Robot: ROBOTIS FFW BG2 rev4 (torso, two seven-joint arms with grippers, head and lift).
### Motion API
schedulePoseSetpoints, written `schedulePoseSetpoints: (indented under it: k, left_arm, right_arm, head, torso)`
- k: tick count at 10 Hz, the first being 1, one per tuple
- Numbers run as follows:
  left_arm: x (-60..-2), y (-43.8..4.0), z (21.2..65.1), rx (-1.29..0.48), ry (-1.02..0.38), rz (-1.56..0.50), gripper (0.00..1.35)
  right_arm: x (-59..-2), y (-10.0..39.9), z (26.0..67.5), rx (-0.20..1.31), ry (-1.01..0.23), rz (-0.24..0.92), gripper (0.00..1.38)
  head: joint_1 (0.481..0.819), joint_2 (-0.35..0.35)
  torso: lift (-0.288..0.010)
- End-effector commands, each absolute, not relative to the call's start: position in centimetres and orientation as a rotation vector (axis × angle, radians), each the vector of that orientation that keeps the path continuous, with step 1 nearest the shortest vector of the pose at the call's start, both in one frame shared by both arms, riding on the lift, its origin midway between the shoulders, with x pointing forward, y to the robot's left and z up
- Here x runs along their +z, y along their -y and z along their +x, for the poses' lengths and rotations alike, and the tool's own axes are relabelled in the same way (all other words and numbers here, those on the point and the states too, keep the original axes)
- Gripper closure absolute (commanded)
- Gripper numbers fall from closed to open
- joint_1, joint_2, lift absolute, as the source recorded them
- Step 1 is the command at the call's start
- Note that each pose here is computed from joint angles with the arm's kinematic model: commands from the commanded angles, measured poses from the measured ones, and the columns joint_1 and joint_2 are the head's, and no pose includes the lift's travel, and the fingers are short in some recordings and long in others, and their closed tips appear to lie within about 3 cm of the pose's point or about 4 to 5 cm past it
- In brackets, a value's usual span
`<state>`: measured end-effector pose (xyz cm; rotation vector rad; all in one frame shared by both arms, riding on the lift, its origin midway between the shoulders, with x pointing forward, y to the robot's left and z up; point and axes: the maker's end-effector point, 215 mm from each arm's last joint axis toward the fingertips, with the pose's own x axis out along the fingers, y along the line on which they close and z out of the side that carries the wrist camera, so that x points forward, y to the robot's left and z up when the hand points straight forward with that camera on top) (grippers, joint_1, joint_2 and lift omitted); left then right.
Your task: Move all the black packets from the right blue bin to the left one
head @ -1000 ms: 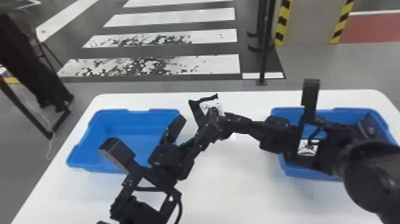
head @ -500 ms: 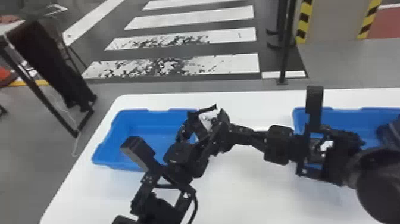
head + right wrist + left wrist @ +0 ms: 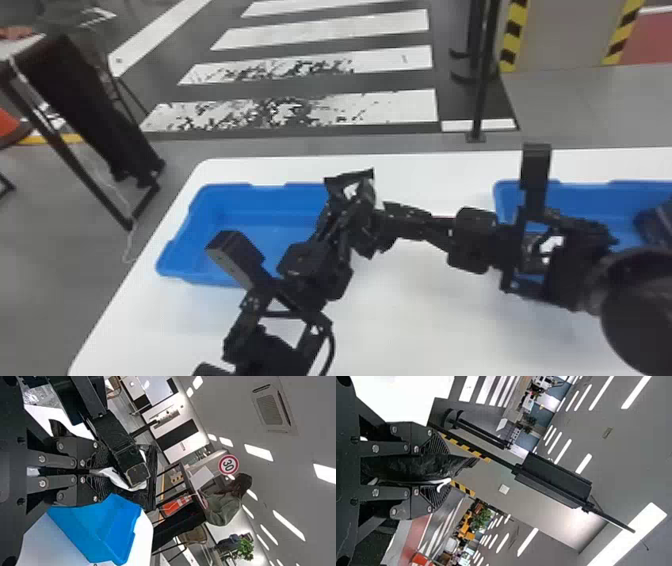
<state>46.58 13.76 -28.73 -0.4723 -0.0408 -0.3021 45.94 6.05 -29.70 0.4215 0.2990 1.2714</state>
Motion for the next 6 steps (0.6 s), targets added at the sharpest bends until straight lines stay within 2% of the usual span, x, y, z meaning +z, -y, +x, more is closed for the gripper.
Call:
schedulePoseSetpoints:
  k: [1,2,3,4,6]
  left_arm:
    - [-27.8,-15.5,46.7,-0.252,0.088,-0.444,1.22]
    - [-28.4,-18.1,47.7,-0.179,0.110,-0.370,1.22]
    - [-30.1,-21.6,49.3,-0.092,0.119,-0.265,1.22]
    - [-31.9,-25.8,50.7,-0.002,0.119,-0.138,1.22]
    - [-32.8,-33.7,52.6,0.180,0.156,0.222,1.22]
  right_arm:
    - [-29.8,-5.6,46.3,1.264,-0.275,0.448,0.82]
    - [-29.8,-5.0,46.7,1.253,-0.264,0.457,0.42]
    - [-29.9,-3.8,47.4,1.227,-0.252,0.466,0.15]
    - [-29.7,-3.0,47.9,1.209,-0.242,0.472,0.10]
    - [-29.7,-2.0,48.5,1.185,-0.226,0.472,0.12]
  head:
    - [0.695,0.235]
    - [0.695,0.240]
    - [0.695,0.257]
    - [0.695,0.275]
    - [0.695,0.317]
  torso:
    - [-0.168]
    - [-0.168]
    - [-0.168]
    - [-0.168]
    - [-0.168]
